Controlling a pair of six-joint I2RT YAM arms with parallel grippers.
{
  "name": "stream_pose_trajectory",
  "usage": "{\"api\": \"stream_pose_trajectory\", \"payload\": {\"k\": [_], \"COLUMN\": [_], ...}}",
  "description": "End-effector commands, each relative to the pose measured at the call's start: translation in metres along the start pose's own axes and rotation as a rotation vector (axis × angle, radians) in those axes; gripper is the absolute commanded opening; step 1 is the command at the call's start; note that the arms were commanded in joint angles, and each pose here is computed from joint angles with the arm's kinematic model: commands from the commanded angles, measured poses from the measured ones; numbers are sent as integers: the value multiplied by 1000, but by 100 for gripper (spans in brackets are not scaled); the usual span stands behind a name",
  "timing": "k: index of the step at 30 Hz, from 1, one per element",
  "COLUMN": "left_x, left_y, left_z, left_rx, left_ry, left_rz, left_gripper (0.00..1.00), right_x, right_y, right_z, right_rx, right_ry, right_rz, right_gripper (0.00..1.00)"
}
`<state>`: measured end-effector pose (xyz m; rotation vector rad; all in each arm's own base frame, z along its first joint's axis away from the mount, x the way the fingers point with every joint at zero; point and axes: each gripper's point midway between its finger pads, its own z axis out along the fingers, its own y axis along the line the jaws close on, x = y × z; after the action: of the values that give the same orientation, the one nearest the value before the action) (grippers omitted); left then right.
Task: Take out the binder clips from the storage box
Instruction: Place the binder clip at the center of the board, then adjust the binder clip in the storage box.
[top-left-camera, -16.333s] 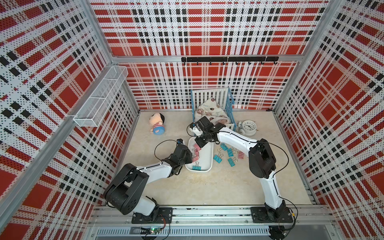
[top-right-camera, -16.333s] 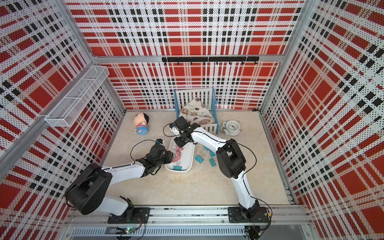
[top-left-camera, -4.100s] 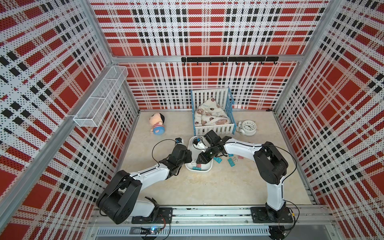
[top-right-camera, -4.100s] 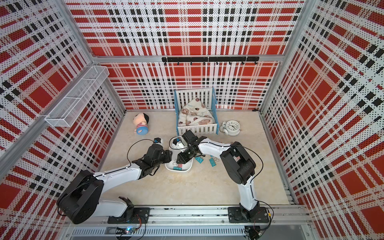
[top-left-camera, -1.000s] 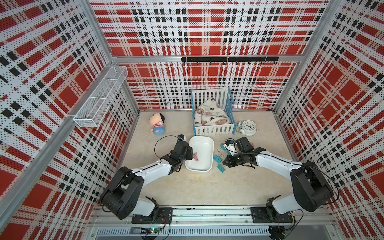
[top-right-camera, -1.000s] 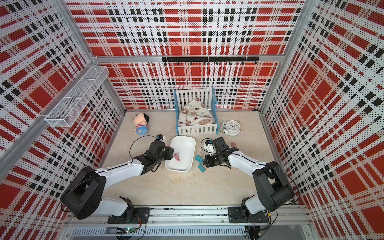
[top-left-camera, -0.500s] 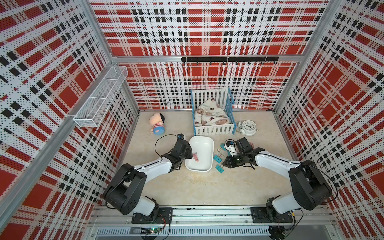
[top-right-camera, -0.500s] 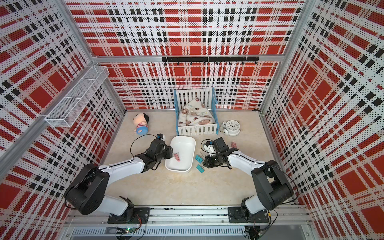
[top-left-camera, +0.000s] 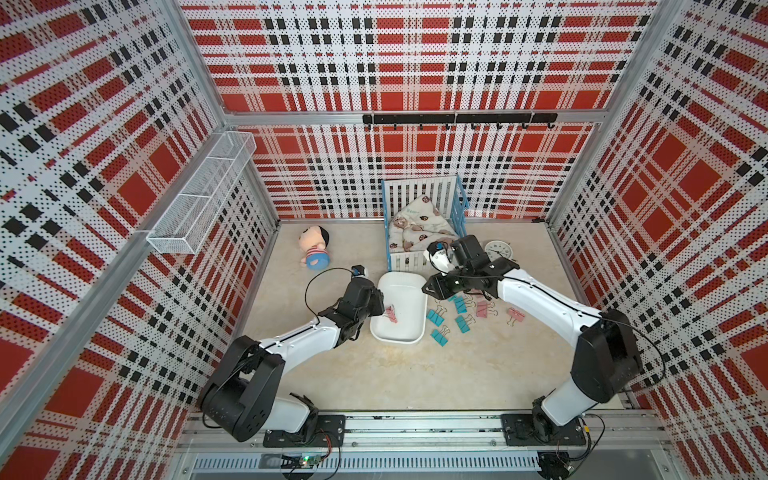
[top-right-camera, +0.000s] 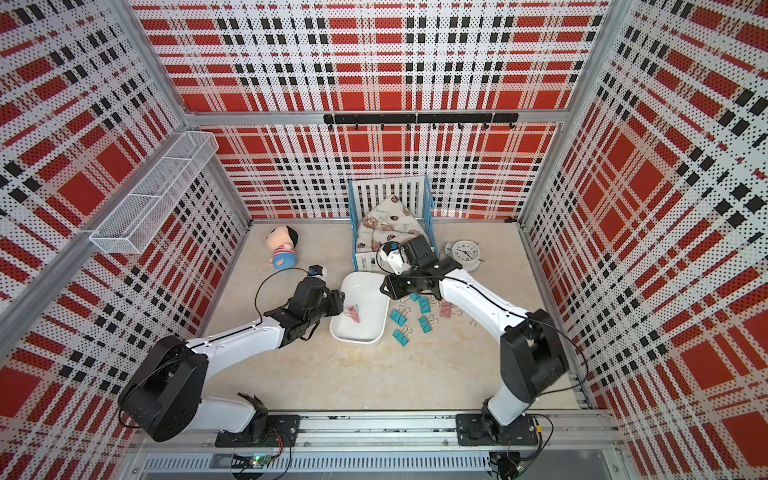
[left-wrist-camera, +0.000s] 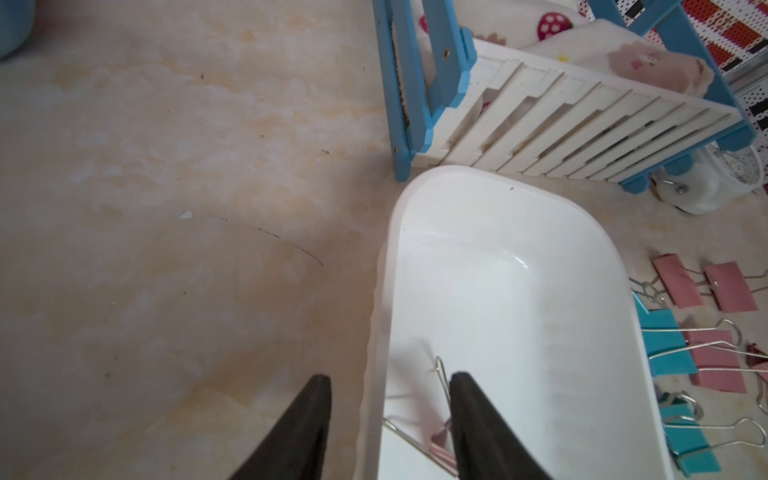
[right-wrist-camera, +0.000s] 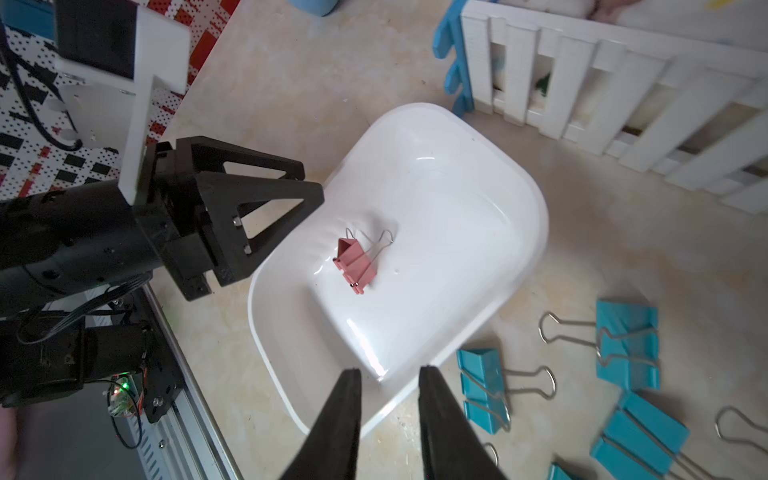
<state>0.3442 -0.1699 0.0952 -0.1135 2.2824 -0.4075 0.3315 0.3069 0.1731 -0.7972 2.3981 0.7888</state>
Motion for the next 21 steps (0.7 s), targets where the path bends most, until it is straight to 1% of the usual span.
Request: {"api": "stream_pose_trajectory", "payload": {"k": [1, 4, 9, 12, 17, 21], "left_x": [11, 16, 22, 25, 32, 37], "left_y": [-3, -6, -3, -1, 1, 2], "left_z": [-7, -10, -16, -20, -25, -27], "left_rx": [1, 4, -3, -5, -5, -7], "left_ry": [6, 8, 15, 13, 22, 31], "left_rz": [-14, -14, -18, -30, -38, -41], "left_gripper": [53, 53, 53, 53, 53, 52], "right_x": [13, 11, 17, 20, 24, 17], "right_y": [8, 16, 24, 26, 30, 27], "right_z": [32, 56, 80, 89, 100, 104], "right_rx": [-13, -27, -37, -45, -59, -36], "right_ry": [108, 145, 194, 210, 232, 229], "right_rz": [-53, -84, -116, -122, -130, -136], "right_gripper": [31, 31, 31, 33, 34, 35]}}
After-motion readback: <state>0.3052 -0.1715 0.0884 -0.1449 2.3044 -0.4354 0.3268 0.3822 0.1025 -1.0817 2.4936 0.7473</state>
